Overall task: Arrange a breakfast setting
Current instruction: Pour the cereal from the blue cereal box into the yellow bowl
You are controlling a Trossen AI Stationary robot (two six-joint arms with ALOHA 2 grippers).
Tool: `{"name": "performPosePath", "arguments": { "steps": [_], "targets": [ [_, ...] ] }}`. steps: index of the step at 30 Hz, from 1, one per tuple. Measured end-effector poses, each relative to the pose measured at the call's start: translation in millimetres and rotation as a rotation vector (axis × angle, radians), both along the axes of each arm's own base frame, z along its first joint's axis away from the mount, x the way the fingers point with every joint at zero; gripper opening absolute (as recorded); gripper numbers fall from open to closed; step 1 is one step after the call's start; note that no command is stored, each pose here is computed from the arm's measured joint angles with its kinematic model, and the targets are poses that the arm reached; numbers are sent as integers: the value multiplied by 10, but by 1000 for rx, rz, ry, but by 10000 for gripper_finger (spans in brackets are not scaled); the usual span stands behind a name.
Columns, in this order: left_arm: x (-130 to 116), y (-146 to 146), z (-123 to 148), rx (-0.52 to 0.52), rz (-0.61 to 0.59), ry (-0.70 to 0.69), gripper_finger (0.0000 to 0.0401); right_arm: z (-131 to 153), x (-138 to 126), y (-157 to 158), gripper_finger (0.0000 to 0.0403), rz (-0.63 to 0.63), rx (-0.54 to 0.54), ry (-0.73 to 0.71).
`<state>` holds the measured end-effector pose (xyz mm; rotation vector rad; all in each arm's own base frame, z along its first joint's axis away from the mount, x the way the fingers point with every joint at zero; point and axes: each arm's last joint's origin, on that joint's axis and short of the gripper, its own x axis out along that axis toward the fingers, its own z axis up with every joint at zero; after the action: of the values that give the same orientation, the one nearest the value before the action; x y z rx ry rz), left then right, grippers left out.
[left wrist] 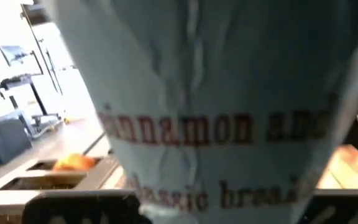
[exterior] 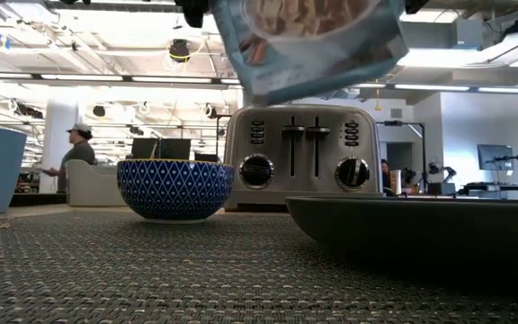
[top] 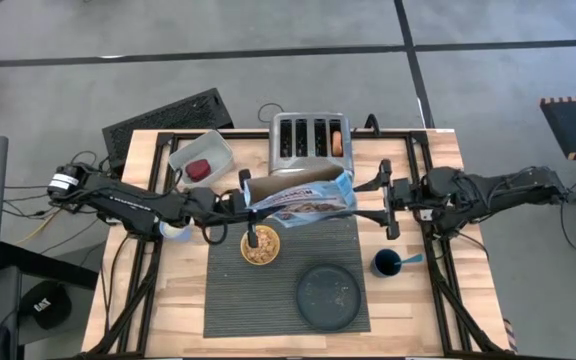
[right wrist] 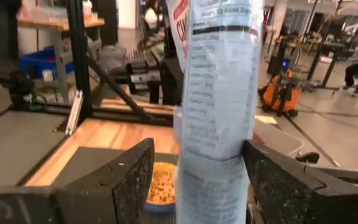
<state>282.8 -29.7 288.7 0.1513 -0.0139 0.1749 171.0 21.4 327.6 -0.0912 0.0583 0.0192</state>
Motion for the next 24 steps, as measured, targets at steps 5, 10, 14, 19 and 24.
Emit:
{"name": "performPosePath", "arguments": {
  "steps": [5,10,14,19,24],
  "targets": [
    [30,18,-89,-17,33,57,14,-90,150,14,276,-20,-11,47],
    [33,28,-119,-19,11,87,13,-158,274,-15,276,-75,-19,70],
    [32,5,-128,-17,3,95,13,-177,302,-14,276,-101,-23,78],
    [28,-42,-133,1,-20,103,13,-116,209,-5,276,-103,-21,50],
    [31,-48,-166,6,-21,129,12,-23,114,28,276,-68,-38,-8]
  ]
}}
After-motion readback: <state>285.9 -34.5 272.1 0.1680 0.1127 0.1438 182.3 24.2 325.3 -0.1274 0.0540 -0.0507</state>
